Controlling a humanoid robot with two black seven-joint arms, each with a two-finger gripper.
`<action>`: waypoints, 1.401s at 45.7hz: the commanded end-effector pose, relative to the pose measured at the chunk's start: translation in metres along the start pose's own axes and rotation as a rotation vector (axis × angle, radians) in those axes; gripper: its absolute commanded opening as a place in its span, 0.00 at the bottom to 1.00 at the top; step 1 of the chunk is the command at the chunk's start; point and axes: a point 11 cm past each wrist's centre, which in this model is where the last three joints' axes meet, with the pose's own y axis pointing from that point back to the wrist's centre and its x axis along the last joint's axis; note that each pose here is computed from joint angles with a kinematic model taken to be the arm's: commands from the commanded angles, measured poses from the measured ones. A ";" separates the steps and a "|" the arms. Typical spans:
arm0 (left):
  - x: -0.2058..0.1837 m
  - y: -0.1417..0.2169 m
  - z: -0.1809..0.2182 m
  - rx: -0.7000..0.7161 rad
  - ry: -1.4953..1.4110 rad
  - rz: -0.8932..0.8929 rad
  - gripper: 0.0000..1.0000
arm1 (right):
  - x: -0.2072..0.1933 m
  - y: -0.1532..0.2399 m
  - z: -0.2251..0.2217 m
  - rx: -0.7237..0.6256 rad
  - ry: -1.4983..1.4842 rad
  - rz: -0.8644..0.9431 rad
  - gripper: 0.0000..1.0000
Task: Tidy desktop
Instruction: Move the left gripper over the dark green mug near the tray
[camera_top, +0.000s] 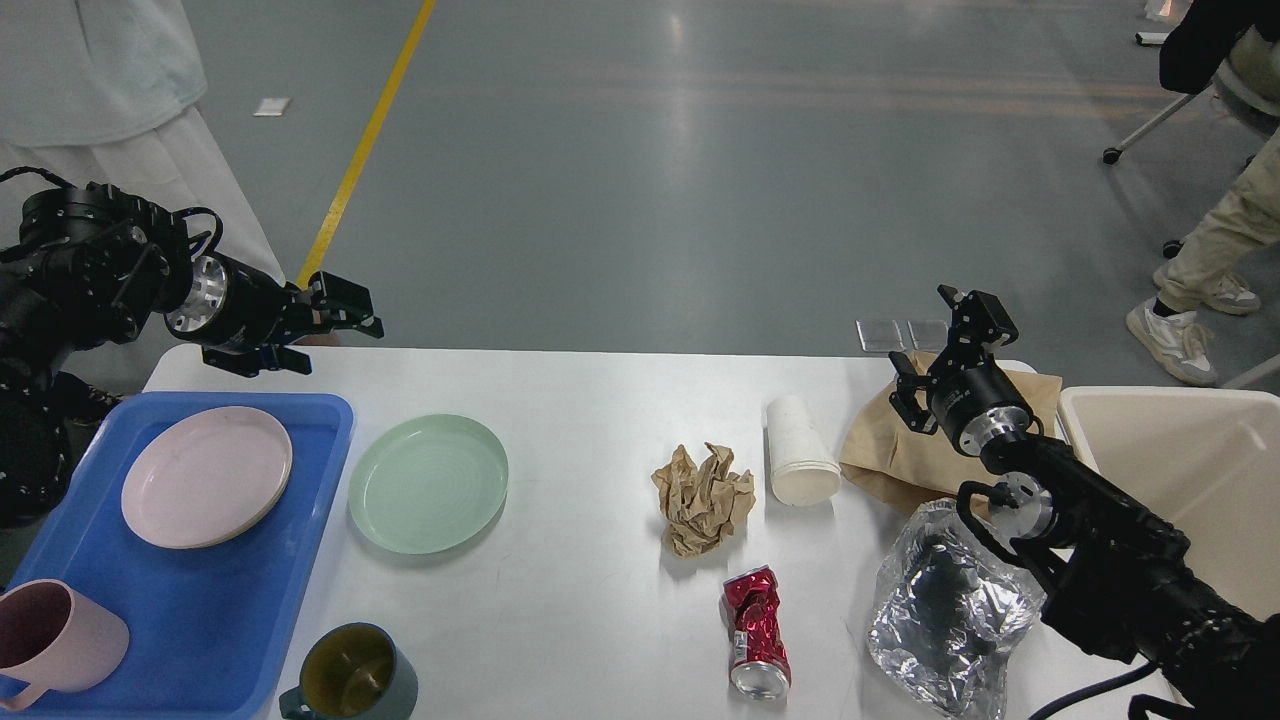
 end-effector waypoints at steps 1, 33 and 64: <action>-0.002 0.001 -0.012 0.146 -0.100 -0.036 0.97 | 0.000 0.000 0.000 0.000 0.001 0.001 1.00; -0.007 0.003 -0.015 0.306 -0.141 -0.086 0.97 | 0.000 0.000 0.000 0.001 -0.001 0.000 1.00; -0.070 0.000 0.049 0.271 -0.145 -0.340 0.97 | 0.000 0.000 0.000 0.001 -0.001 0.000 1.00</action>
